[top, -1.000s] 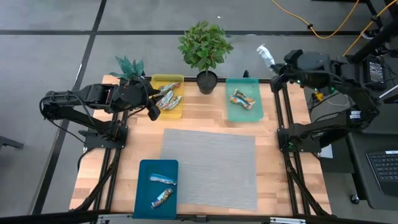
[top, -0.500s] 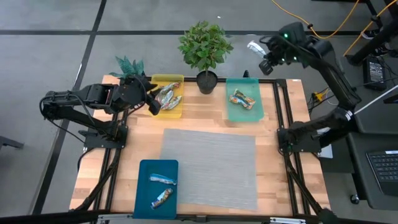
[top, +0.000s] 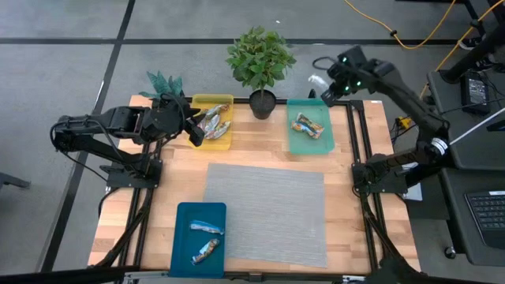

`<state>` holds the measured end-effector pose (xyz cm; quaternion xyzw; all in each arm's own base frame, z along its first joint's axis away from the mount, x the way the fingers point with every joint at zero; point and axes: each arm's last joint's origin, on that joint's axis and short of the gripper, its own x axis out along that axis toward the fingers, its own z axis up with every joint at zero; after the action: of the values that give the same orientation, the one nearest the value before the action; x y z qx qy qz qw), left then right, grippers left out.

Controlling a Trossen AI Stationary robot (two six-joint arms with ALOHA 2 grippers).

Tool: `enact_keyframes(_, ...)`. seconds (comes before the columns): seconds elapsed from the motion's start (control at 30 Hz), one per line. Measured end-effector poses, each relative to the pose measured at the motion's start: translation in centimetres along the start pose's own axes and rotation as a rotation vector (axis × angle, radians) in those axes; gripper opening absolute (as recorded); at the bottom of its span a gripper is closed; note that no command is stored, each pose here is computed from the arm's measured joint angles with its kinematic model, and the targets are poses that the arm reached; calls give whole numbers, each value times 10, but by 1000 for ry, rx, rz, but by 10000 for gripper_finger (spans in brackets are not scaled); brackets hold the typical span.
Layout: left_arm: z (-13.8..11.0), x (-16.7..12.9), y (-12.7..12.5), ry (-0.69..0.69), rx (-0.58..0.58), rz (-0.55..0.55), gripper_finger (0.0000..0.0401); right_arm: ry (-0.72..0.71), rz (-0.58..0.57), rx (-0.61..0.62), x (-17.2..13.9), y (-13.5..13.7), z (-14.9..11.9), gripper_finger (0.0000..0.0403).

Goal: Pick and place Granola Bars by type
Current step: Put the yellow granola bar into the blue transparent bin

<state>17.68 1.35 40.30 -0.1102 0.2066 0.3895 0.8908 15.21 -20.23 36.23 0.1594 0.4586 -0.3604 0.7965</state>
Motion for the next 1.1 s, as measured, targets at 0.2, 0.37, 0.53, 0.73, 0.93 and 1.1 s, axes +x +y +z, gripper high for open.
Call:
enact_keyframes(0.2,0,1,-1,0,5,9,102,35,106,41,45,7,-25,5)
enact_keyframes(0.37,-1,4,-3,-2,11,25,102,50,116,74,68,9,-38,5)
enact_keyframes(0.53,-2,8,-7,5,26,41,102,36,113,116,90,11,-51,5)
enact_keyframes(0.73,-3,14,-11,20,43,50,102,45,112,141,109,13,-65,5)
enact_keyframes(0.93,-3,18,-10,23,39,69,102,65,73,138,114,12,-71,5)
enact_keyframes(1.1,-2,19,-8,23,30,81,102,114,68,146,124,9,-73,5)
